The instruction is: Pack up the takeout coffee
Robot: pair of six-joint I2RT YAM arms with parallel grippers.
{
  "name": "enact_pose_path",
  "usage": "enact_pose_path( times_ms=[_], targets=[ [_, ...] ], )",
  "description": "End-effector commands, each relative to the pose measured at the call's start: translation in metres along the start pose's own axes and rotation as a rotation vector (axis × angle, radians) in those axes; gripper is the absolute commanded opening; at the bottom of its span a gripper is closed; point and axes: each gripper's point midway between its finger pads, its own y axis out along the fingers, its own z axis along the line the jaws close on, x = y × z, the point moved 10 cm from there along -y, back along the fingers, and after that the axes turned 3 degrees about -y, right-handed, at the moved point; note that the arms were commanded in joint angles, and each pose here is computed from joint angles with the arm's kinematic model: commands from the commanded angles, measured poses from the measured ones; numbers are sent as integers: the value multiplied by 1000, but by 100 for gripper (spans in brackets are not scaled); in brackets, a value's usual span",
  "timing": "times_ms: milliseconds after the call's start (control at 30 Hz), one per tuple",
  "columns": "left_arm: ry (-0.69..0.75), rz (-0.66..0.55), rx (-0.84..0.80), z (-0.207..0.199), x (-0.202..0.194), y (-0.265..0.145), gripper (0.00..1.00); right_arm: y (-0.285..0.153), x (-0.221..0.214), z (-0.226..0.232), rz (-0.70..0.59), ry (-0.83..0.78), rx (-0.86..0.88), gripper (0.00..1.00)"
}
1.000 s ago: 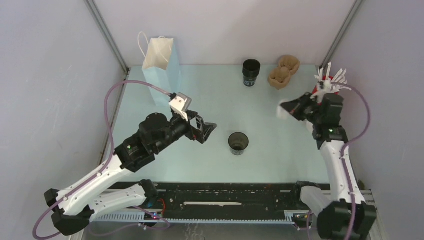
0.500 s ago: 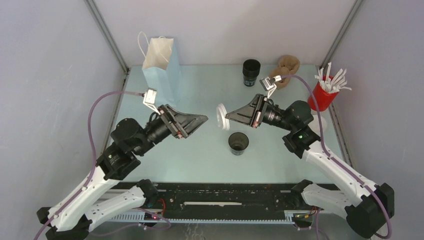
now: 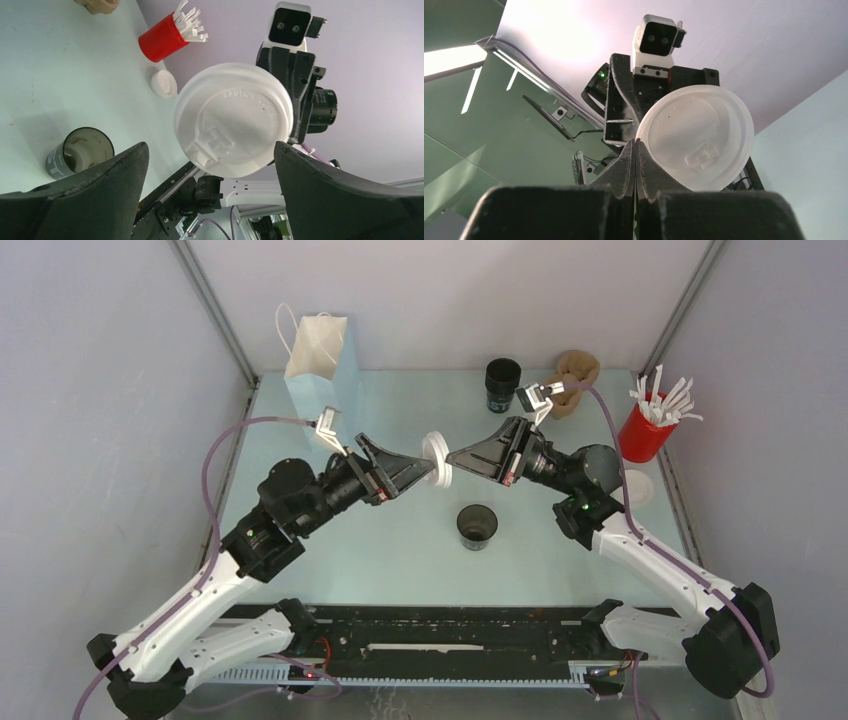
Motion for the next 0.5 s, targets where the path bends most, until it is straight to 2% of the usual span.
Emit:
enact_pose_path(
  times_ms=[0,467],
  targets=[
    [16,-11,-69,-10,5,2,100,5,6,18,-27,-38,74,0],
    [7,-6,-111,-12,4,10,100,8,1,14,-8,-32,53,0]
  ],
)
